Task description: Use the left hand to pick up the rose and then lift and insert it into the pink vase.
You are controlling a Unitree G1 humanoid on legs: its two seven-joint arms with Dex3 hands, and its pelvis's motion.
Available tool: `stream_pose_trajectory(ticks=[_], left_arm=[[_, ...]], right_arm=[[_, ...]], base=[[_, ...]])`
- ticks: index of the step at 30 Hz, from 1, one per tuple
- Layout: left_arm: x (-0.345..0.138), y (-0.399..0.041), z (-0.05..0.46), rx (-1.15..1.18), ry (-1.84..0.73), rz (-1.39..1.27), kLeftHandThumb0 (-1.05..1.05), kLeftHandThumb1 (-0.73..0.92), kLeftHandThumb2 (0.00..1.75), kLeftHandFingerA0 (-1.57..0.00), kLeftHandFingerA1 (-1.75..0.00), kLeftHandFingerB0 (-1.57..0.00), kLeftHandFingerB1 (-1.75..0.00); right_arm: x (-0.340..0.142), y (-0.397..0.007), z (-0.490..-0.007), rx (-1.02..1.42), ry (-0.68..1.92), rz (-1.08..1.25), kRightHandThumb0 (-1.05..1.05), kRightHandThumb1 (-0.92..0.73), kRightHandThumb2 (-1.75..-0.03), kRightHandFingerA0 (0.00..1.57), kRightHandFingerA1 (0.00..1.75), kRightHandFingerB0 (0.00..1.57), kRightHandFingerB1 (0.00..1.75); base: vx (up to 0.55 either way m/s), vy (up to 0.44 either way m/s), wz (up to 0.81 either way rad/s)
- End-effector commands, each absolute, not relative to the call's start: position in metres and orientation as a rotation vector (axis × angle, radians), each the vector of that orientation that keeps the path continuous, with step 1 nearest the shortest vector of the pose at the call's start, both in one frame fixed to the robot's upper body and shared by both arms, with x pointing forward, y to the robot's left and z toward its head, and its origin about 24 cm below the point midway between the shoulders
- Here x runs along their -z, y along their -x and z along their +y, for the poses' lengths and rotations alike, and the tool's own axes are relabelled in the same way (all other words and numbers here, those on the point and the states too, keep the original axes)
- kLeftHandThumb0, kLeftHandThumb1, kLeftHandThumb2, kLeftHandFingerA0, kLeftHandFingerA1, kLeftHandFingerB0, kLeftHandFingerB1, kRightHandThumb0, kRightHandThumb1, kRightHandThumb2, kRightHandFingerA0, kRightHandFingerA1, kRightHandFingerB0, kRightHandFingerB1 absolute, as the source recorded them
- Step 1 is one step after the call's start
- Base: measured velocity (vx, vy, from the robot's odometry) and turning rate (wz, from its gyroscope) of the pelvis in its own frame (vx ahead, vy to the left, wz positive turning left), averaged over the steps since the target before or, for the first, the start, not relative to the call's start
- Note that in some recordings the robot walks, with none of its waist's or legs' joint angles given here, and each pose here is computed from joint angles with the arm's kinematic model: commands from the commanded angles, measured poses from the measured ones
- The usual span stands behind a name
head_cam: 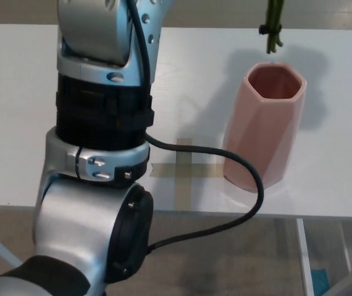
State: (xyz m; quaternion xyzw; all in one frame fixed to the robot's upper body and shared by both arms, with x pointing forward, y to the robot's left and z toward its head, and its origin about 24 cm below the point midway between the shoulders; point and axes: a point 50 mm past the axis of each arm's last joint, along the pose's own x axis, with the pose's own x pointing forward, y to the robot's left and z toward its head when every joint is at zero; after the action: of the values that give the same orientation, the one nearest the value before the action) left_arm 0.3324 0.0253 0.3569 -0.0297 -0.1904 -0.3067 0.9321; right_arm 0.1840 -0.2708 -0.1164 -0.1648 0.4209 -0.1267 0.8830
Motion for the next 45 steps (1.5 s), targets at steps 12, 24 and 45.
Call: stream_pose_trajectory(ticks=[12,24,45], left_arm=[[-0.365,-0.317,0.010,0.715,0.082,-0.397,-0.16,0.83,0.67,-0.96,-1.49,-0.83,-0.83],[-0.358,-0.318,0.013,0.704,0.053,-0.375,-0.17,0.83,0.66,-0.95,-1.48,-0.81,-0.88],[-0.345,-0.316,0.012,0.684,0.015,-0.325,-0.17,0.83,0.67,-0.93,-1.53,-0.79,-0.84]], right_arm=[[0.119,-0.178,-0.274,0.268,0.330,0.900,-0.27,-0.57,-0.56,0.68,0.48,0.62,0.45],[0.117,-0.181,-0.274,0.268,0.321,0.894,-0.26,-0.57,-0.56,0.68,0.48,0.62,0.45],[0.116,-0.183,-0.273,0.263,0.338,0.886,-0.27,-0.56,-0.55,0.69,0.49,0.64,0.45]], base=[[0.00,0.000,0.00],[0.00,0.000,0.00],[0.00,0.000,0.00]])
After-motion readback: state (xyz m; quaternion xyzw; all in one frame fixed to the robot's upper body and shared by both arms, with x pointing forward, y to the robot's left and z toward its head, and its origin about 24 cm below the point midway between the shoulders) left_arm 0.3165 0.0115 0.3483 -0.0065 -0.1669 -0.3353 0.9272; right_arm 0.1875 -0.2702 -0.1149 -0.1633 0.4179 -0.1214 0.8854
